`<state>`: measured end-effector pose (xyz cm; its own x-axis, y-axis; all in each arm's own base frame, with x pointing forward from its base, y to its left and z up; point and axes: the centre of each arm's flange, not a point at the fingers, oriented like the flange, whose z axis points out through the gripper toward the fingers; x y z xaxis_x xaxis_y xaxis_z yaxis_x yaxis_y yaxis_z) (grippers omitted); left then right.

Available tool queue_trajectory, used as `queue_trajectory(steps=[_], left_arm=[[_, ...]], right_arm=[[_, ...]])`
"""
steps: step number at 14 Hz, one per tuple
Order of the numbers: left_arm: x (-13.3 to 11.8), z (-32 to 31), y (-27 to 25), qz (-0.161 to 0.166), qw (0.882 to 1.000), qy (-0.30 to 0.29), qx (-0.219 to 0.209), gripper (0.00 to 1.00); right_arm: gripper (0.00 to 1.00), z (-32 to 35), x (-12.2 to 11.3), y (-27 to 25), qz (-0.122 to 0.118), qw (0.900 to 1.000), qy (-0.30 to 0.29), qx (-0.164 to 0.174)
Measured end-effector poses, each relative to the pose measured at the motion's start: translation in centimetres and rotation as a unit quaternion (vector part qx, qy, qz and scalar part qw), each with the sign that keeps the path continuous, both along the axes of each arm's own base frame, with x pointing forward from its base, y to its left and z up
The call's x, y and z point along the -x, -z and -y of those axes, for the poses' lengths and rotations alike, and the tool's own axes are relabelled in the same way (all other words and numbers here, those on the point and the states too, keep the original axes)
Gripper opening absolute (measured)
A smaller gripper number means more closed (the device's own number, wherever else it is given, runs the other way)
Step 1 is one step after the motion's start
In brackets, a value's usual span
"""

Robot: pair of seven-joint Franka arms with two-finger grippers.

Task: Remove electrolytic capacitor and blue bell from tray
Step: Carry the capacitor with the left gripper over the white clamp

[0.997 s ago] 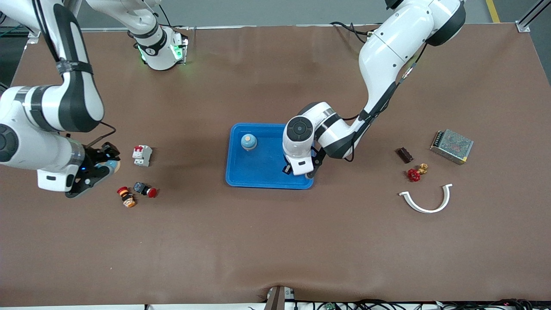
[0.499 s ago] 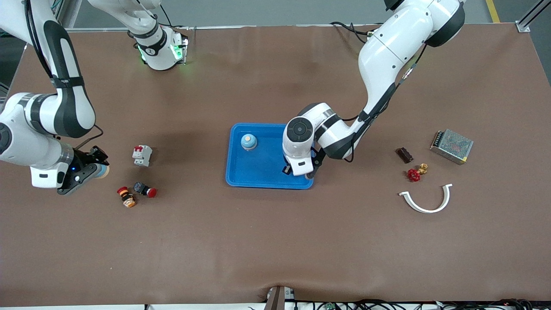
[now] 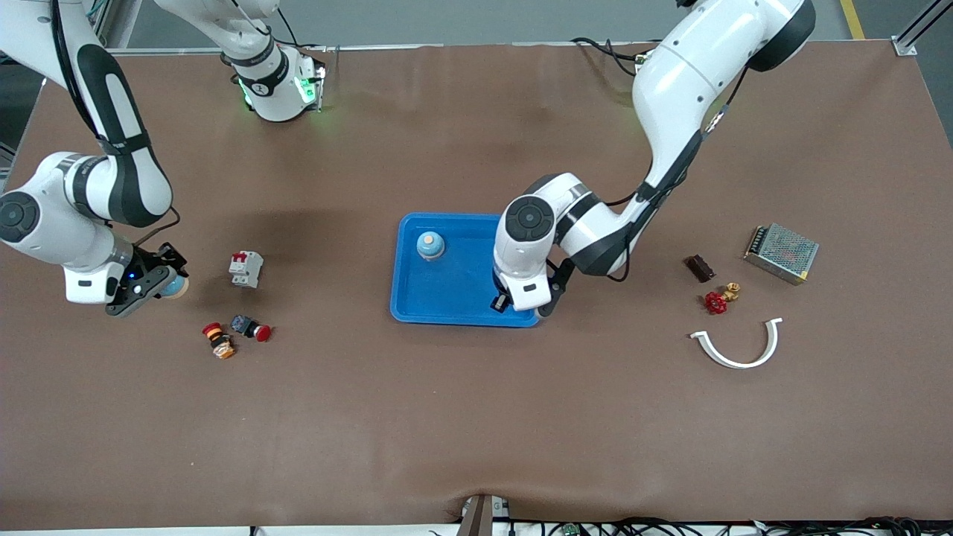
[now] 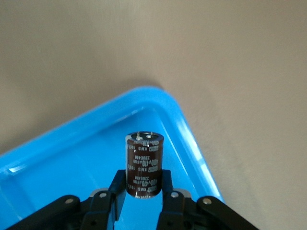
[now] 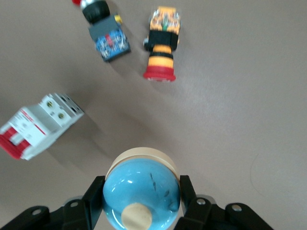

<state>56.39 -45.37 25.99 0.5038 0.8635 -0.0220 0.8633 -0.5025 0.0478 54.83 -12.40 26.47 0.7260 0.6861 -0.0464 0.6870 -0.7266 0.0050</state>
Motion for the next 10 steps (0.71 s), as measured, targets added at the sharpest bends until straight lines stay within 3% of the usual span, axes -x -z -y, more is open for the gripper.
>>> queue_trajectory(steps=[5,10], left_arm=[[-3.1,-7.5,-6.3,-0.004,0.997,0.055,-0.049,0.34],[-5.2,-19.1,-5.3,-0.043,0.991,0.11,-0.063,0.34]], right_arm=[[0.67,1.0,2.0,2.1,0.017,1.0,0.005,0.003],[0.67,0.6,3.2,4.0,0.028,1.0,0.002,0.005]])
